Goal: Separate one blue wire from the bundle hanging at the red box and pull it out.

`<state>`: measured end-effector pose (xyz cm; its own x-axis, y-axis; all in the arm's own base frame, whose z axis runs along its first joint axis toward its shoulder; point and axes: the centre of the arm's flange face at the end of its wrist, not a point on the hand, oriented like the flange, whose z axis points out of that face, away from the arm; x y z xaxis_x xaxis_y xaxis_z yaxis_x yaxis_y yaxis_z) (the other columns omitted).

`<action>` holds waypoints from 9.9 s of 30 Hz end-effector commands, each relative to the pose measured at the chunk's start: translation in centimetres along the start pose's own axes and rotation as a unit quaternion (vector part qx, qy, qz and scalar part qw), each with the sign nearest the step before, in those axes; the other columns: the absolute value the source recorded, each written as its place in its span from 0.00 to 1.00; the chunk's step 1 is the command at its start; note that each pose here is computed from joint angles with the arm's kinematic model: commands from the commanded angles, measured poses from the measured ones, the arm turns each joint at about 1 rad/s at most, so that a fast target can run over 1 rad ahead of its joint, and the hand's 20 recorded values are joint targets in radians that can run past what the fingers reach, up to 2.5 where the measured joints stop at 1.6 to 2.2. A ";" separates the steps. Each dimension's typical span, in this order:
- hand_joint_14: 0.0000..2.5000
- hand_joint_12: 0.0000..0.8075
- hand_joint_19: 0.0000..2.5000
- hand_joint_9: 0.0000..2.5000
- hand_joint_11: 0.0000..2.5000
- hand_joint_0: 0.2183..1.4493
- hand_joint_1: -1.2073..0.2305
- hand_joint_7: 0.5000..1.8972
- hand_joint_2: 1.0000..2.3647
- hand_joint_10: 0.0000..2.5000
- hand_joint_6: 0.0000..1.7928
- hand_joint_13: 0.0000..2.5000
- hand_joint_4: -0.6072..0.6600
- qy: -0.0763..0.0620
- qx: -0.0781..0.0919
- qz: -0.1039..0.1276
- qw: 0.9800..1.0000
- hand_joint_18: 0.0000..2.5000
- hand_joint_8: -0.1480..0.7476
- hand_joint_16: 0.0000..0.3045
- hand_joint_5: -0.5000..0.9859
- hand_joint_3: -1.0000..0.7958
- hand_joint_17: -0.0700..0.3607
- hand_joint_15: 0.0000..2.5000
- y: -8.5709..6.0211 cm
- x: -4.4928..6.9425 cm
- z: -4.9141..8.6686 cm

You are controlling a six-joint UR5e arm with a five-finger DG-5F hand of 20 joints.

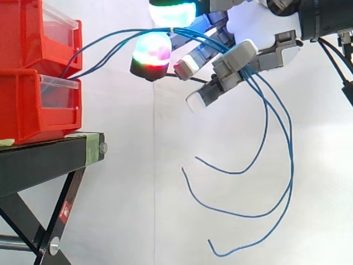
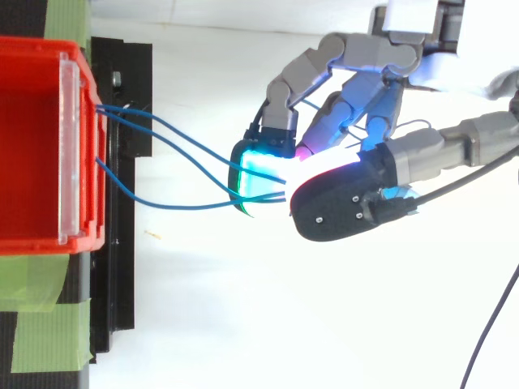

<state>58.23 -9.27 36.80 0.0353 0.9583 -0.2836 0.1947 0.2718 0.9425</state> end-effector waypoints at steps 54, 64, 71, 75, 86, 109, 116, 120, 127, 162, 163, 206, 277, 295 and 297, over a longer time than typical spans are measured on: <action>0.00 0.53 0.19 0.45 0.46 0.24 0.38 0.31 0.00 0.01 0.47 0.66 0.65 0.002 0.000 -0.001 1.000 0.35 0.60 0.19 0.23 0.31 0.47 0.57 0.1 0.2 0.0; 0.00 0.53 0.19 0.47 0.47 0.25 0.38 0.33 0.00 0.01 0.47 0.66 0.64 0.002 0.001 -0.001 1.000 0.36 0.60 0.19 0.24 0.31 0.46 0.56 0.0 0.2 0.0; 0.00 0.55 0.19 0.48 0.46 0.24 0.40 0.33 0.00 0.01 0.46 0.67 0.64 0.002 0.001 -0.001 1.000 0.37 0.62 0.19 0.24 0.30 0.46 0.56 0.0 0.2 0.0; 0.00 0.55 0.19 0.48 0.45 0.24 0.42 0.32 0.00 0.01 0.46 0.67 0.64 0.002 0.001 -0.001 1.000 0.37 0.62 0.19 0.25 0.30 0.46 0.55 0.0 0.2 0.0; 0.00 0.52 0.20 0.49 0.44 0.28 0.38 0.35 0.01 0.01 0.46 0.67 0.63 0.002 0.001 -0.001 1.000 0.37 0.60 0.17 0.25 0.34 0.44 0.55 0.1 0.2 0.0; 0.01 0.52 0.20 0.48 0.45 0.31 0.25 0.37 0.02 0.01 0.47 0.66 0.60 0.004 0.003 -0.001 1.000 0.38 0.59 0.16 0.25 0.44 0.42 0.55 0.1 0.3 -0.1; 0.01 0.52 0.19 0.45 0.45 0.31 0.23 0.37 0.02 0.01 0.49 0.64 0.57 0.005 0.004 -0.002 1.000 0.37 0.59 0.17 0.23 0.49 0.43 0.55 0.0 0.4 -0.1; 0.01 0.53 0.20 0.44 0.45 0.31 0.22 0.33 0.02 0.01 0.50 0.63 0.61 0.005 0.004 -0.002 1.000 0.36 0.59 0.17 0.22 0.49 0.43 0.55 0.0 0.4 -0.1; 0.01 0.53 0.20 0.42 0.45 0.30 0.19 0.31 0.01 0.01 0.50 0.62 0.65 0.005 0.003 -0.002 1.000 0.36 0.59 0.18 0.21 0.42 0.45 0.55 0.0 0.4 -0.1; 0.01 0.53 0.20 0.48 0.42 0.32 0.30 0.34 0.01 0.01 0.50 0.64 0.62 0.003 0.002 -0.001 1.000 0.38 0.62 0.17 0.23 0.39 0.43 0.53 0.0 0.3 0.0; 0.01 0.54 0.20 0.48 0.43 0.33 0.29 0.34 0.01 0.01 0.50 0.64 0.61 0.003 0.002 -0.001 1.000 0.38 0.62 0.17 0.23 0.40 0.43 0.53 0.1 0.4 0.0; 0.01 0.58 0.21 0.50 0.42 0.27 0.36 0.34 0.01 0.01 0.49 0.64 0.64 0.001 0.001 -0.001 1.000 0.39 0.64 0.17 0.24 0.34 0.44 0.51 0.2 0.6 0.0; 0.01 0.54 0.23 0.50 0.45 0.31 0.36 0.33 0.01 0.01 0.50 0.64 0.64 -0.004 0.003 -0.001 1.000 0.40 0.64 0.17 0.22 0.38 0.44 0.53 0.0 0.4 0.1; 0.01 0.54 0.23 0.44 0.45 0.32 0.22 0.34 0.02 0.01 0.51 0.60 0.63 -0.003 0.002 -0.001 1.000 0.36 0.60 0.18 0.21 0.48 0.44 0.53 0.1 0.5 0.0; 0.01 0.54 0.23 0.44 0.45 0.32 0.22 0.34 0.02 0.01 0.51 0.59 0.63 -0.003 0.002 -0.001 1.000 0.36 0.59 0.18 0.20 0.48 0.45 0.53 0.1 0.5 0.0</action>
<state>58.30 -8.72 36.76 0.0399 0.9570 -0.2873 0.1989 0.2741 0.9409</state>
